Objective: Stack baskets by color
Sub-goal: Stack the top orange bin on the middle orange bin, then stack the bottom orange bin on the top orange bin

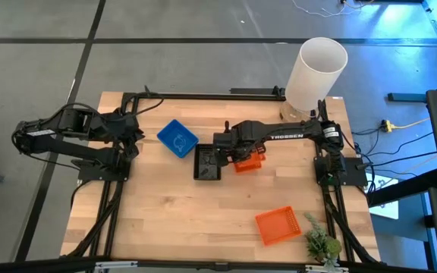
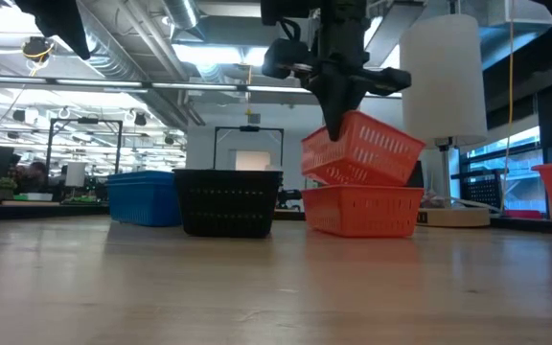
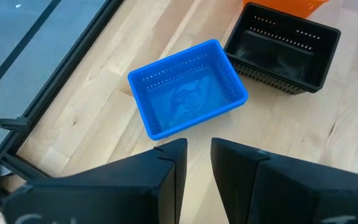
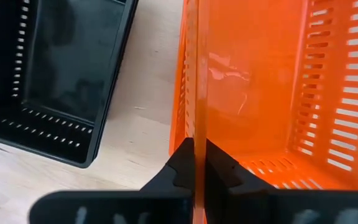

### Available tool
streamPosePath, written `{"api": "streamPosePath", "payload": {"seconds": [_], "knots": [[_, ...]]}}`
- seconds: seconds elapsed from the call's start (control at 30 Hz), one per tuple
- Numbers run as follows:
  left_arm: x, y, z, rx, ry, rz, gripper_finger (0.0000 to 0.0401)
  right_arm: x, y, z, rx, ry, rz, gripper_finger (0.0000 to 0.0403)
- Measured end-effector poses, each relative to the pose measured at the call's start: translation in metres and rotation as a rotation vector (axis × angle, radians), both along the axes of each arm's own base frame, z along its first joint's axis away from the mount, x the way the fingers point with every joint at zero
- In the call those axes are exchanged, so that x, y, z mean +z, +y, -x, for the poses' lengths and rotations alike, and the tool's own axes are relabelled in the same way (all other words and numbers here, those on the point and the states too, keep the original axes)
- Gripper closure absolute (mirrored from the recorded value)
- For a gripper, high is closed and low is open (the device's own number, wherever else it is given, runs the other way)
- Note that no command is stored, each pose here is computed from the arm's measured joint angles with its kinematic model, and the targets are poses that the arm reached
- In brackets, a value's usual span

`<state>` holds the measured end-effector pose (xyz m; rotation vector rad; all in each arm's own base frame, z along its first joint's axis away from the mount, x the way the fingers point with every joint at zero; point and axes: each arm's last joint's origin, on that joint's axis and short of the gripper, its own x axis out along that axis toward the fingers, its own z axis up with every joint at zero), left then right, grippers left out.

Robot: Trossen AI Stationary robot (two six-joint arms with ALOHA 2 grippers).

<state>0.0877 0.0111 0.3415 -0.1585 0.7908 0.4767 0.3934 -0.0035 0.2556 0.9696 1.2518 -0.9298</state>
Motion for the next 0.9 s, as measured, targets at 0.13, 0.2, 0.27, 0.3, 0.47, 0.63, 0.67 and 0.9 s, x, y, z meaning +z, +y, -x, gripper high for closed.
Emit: {"api": "streamPosePath", "payload": {"seconds": [0.13,0.2,0.27,0.3,0.47,0.63,0.67,0.9], "knots": [[0.0,0.0,0.0,0.0,0.0,0.0,0.0336,-0.001,-0.001,0.0,0.006,0.002,0.026,0.0389],[0.0,0.0,0.0,0.0,0.001,0.0,0.0336,-0.006,-0.001,0.0,0.005,0.008,0.025,0.0381],[0.0,0.0,0.0,0.0,0.001,0.0,0.0336,-0.014,0.0,0.002,0.006,0.032,0.009,0.037],[0.0,0.0,0.0,0.0,0.001,0.0,0.0336,-0.019,0.0,0.004,0.007,0.041,-0.01,0.0365],[0.0,0.0,0.0,0.0,0.003,0.0,0.0336,-0.044,0.004,0.009,0.011,0.075,-0.134,0.0344],[0.0,0.0,0.0,0.0,0.003,0.0,0.0336,-0.048,0.005,0.011,0.012,0.089,-0.182,0.0341],[0.0,0.0,0.0,0.0,0.003,0.0,0.0336,-0.048,0.005,0.011,0.013,0.087,-0.182,0.0341],[0.0,0.0,0.0,0.0,0.003,0.0,0.0336,-0.036,0.005,0.008,0.027,0.071,-0.178,0.0341]]}}
